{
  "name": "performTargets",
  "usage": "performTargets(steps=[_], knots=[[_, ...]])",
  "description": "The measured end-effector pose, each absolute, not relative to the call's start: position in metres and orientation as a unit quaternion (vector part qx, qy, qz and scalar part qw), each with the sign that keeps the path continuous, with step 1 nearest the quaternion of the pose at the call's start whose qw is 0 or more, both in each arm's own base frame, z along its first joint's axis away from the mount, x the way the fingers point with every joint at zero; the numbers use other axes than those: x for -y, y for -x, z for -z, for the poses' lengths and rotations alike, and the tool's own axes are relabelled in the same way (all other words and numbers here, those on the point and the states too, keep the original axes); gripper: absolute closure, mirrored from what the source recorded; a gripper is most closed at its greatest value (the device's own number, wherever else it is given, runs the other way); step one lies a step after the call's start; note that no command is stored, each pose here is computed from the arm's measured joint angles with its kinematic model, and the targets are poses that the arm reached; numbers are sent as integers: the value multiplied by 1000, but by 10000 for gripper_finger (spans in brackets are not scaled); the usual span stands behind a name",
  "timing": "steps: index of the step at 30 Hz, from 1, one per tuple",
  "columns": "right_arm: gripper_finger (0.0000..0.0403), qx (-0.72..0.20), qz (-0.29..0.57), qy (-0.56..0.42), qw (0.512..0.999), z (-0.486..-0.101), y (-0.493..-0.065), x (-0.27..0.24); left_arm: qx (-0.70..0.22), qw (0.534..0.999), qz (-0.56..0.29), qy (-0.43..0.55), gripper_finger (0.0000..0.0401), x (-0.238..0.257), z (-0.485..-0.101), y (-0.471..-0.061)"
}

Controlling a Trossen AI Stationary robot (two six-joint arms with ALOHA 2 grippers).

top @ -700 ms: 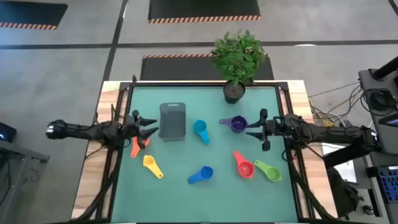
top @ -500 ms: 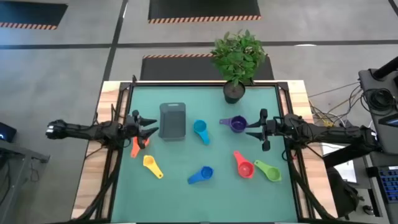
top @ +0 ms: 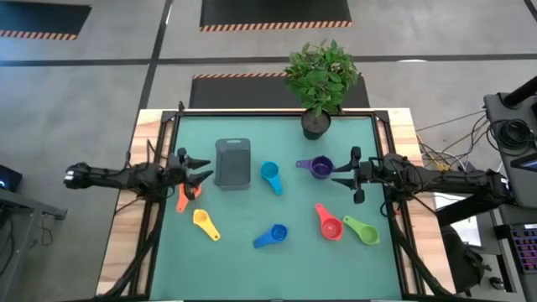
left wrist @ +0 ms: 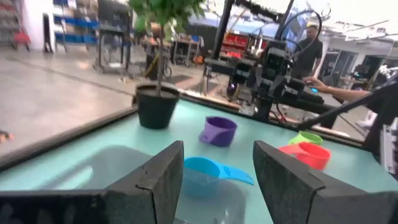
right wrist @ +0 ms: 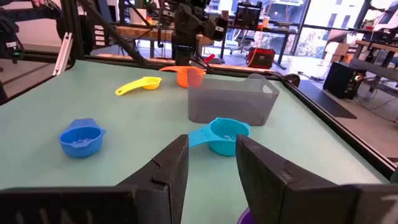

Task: Nest measuring cups in basket
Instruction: Stack the orange measuring cup on top of the violet measuring cup

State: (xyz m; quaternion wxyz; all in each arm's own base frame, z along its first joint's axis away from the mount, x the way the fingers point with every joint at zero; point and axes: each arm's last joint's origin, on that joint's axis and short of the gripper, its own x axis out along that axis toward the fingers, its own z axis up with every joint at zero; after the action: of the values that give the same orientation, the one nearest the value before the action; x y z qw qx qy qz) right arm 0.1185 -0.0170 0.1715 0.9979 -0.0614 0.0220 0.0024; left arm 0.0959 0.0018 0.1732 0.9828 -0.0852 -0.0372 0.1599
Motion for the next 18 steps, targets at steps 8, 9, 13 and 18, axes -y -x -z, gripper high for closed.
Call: performTargets(steps=[8, 9, 13, 18], knots=[[282, -26, 1, 61, 998, -171, -118, 17, 48, 980, -162, 106, 226, -3, -175, -94], [282, -28, 1, 60, 998, -170, -119, 17, 46, 982, -159, 96, 226, -3, -175, -94], [282, -29, 1, 60, 998, -170, -119, 17, 35, 992, -111, 52, 226, 0, -174, -95], [282, -31, 1, 60, 998, -170, -119, 17, 32, 997, -57, 32, 226, 4, -172, -96]])
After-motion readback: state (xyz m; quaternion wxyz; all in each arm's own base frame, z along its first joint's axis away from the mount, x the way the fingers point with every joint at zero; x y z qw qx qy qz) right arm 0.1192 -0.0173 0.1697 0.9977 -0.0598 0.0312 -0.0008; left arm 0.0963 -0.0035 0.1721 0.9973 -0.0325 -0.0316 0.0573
